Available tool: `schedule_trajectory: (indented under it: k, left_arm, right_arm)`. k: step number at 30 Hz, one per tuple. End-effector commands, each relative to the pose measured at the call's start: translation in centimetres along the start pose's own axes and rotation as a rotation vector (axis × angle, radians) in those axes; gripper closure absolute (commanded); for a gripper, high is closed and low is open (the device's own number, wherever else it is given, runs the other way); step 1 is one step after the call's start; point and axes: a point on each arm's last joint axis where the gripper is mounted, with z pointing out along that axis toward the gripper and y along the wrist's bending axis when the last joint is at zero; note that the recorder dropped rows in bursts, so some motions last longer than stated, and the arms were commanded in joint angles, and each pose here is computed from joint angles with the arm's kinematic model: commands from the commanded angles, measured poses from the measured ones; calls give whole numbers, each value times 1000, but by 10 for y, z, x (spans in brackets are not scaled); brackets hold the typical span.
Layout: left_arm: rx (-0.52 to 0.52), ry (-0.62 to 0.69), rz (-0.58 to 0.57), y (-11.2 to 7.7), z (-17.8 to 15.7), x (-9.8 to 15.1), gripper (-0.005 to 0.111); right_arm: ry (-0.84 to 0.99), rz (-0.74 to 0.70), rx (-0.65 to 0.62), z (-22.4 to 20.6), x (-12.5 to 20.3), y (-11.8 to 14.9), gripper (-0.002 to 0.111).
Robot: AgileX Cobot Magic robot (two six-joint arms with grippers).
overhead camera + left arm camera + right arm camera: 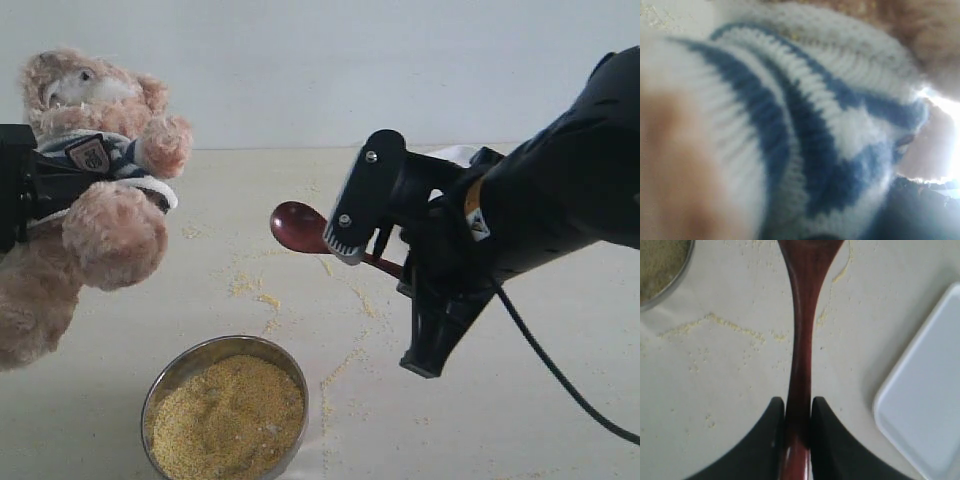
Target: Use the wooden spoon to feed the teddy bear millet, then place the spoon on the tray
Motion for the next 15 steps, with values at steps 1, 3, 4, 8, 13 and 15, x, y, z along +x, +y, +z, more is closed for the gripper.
schedule_trajectory:
  k: [1, 3, 4, 8, 13, 15]
  left_arm:
    - [36, -37, -37, -5, -1, -5, 102]
    - [35, -46, -18, -4, -1, -6, 102]
    - [35, -49, -2, -4, 0, -6, 102]
    - [36, -54, 21, -4, 0, -7, 102]
    - [62, -44, 21, -6, -1, -6, 102]
    - [60, -45, 24, -6, -1, -6, 102]
  right_arm:
    - [-43, -16, 16, 8, -8, -3, 109]
    - [-43, -16, 16, 8, -8, -3, 109]
    - [-43, -13, 15, 8, -8, -3, 109]
    - [-31, -17, 12, 8, -7, -3, 109]
    - [-22, -58, 10, 8, -6, -3, 109]
    - [-42, -61, 16, 8, -8, -3, 109]
